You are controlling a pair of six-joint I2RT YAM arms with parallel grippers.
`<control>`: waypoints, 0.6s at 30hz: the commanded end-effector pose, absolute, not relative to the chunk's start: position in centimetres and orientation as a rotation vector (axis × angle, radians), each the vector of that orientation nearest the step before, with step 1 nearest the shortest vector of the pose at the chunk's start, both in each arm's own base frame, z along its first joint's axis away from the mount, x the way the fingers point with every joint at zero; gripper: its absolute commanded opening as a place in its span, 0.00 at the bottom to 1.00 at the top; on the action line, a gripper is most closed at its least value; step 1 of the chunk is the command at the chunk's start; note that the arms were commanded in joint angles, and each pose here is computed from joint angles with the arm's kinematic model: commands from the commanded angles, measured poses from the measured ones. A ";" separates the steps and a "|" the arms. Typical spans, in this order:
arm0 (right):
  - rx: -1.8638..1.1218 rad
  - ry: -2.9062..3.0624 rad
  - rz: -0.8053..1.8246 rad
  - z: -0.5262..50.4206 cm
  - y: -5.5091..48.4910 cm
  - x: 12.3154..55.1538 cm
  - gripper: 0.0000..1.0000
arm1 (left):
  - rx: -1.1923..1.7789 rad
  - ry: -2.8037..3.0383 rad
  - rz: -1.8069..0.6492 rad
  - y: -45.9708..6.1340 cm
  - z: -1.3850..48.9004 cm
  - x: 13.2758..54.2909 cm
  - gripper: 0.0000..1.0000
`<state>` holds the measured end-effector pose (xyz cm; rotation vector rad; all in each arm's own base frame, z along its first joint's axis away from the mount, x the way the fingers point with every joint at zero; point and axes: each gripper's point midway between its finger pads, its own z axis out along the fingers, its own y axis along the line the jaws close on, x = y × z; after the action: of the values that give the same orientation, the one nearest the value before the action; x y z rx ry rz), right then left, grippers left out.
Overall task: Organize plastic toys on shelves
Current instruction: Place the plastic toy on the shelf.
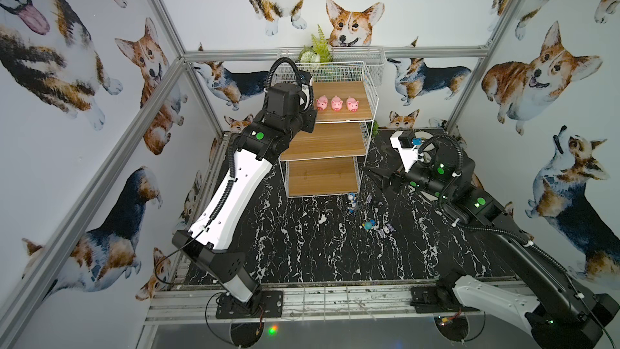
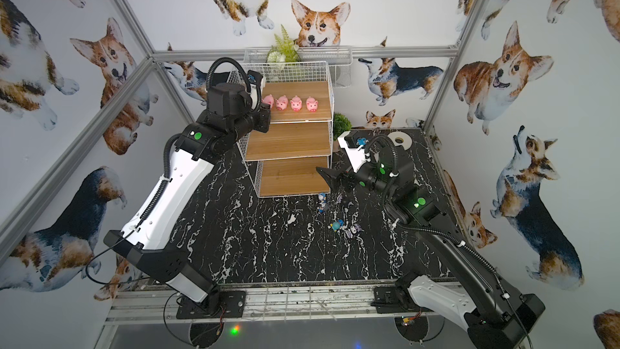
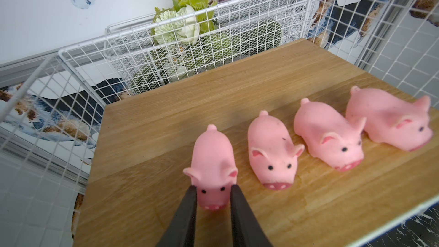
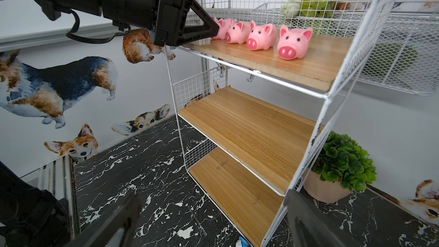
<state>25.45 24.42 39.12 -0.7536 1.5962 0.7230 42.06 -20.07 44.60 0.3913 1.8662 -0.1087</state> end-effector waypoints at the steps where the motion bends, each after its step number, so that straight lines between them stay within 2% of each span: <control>1: -0.758 1.559 0.712 39.8 24.4 25.5 1.00 | 0.385 1.852 -0.126 -20.1 45.3 41.8 0.31; 12: -0.740 1.578 0.718 39.6 24.1 25.2 1.00 | 0.382 1.789 -0.172 -19.7 48.2 38.8 0.40; 18: -0.632 1.759 0.627 36.0 21.8 25.9 1.00 | 0.532 1.750 -0.370 -21.9 47.5 32.6 0.51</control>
<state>25.27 23.20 38.49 -0.7043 1.6370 0.6883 34.85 -20.16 47.70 0.4463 1.7800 -0.2543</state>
